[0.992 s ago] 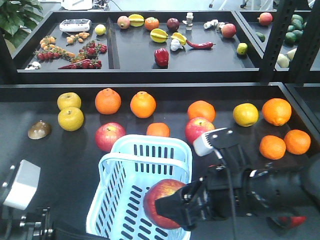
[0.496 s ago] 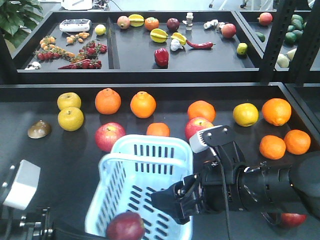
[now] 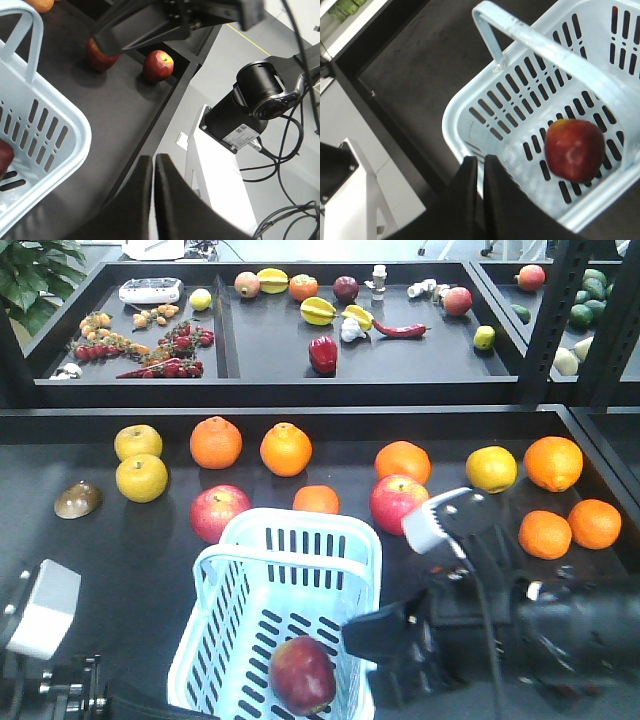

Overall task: Pick three apples into basket with both arms
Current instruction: 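Carry the apple over the basket and release it inside, then move the right gripper to the red apple nearest it and grasp it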

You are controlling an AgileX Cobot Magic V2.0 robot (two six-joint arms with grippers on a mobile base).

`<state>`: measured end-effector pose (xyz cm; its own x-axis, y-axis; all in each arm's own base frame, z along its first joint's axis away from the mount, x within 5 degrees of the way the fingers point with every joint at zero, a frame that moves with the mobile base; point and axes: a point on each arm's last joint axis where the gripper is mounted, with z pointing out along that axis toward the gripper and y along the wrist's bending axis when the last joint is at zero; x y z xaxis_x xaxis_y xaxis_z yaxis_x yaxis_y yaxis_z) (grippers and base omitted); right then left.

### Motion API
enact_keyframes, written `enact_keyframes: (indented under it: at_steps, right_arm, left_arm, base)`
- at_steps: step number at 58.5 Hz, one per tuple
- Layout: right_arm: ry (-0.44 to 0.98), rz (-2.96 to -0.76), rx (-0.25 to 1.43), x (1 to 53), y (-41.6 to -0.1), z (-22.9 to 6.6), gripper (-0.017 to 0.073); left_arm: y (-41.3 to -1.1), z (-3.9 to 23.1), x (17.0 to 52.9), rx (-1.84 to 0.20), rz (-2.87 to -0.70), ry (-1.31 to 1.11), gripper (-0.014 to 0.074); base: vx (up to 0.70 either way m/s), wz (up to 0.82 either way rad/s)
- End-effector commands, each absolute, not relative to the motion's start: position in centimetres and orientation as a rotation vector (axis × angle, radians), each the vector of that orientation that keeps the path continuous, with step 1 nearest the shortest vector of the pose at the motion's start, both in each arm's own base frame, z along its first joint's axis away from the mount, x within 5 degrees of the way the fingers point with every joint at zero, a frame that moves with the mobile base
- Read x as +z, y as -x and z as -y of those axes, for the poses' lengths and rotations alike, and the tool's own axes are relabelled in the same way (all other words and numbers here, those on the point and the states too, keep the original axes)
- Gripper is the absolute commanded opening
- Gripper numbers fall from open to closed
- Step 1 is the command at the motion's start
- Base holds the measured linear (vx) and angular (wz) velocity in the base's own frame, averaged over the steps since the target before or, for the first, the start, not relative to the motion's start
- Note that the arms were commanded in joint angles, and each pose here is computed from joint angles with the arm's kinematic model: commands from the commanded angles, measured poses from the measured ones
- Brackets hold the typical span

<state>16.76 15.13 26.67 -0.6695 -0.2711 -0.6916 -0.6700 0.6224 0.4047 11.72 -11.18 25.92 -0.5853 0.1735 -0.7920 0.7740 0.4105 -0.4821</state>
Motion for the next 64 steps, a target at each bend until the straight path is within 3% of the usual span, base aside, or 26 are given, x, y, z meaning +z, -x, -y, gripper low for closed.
enact_keyframes:
  at_steps: [1, 6, 15, 20, 24, 35, 42, 56, 64]
  right_arm:
    - [0.695, -2.25, 0.832, 28.6, -16.0, -14.1, -0.0005]
    - [0.638, -2.308, 0.675, 28.6, -15.8, -12.6, -0.0004]
    - [0.29, -2.438, 0.345, 28.4, -16.6, -8.7, 0.0]
    - [0.151, -2.471, 0.098, 28.1, -17.3, -6.2, 0.0015]
    - [0.074, -2.478, -0.005, 28.0, -17.6, -4.8, 0.0036]
    - [-0.022, -2.424, -0.073, 28.3, -18.7, -2.2, 0.0144]
    - [-0.116, -2.482, -0.114, 28.1, -20.0, -0.5, 0.03]
    - [-0.143, -2.702, -0.11, 27.0, -24.9, 1.8, 0.0657]
    - [-0.142, -2.831, -0.11, 25.1, -28.0, 2.4, 0.0717]
  left_arm:
    - [-11.8, 11.2, 26.8, -1.139, -1.972, -0.836, -0.0006]
    - [-11.8, 11.2, 26.8, -1.139, -1.972, -0.836, -0.0006]
    - [-11.8, 11.2, 26.8, -1.138, -1.972, -0.835, -0.0006]
    - [-11.8, 11.2, 26.8, -1.138, -1.972, -0.835, -0.0006]
    - [-11.8, 11.2, 26.8, -1.138, -1.972, -0.835, -0.0006]
    - [-11.8, 11.2, 26.8, -1.138, -1.972, -0.833, -0.0006]
    - [-11.8, 11.2, 26.8, -1.138, -1.972, -0.833, -0.0006]
    - [-11.8, 11.2, 26.8, -1.138, -1.972, -0.833, -0.0006]
    - [-11.8, 11.2, 26.8, -1.139, -1.971, -0.834, -0.0006]
  base:
    - [0.0, 0.0]
    - [0.0, 0.0]
    - [0.0, 0.0]
    - [0.0, 0.0]
    - [0.0, 0.0]
    - [0.0, 0.0]
    - [0.0, 0.0]
    - [0.0, 0.0]
    - [0.0, 0.0]
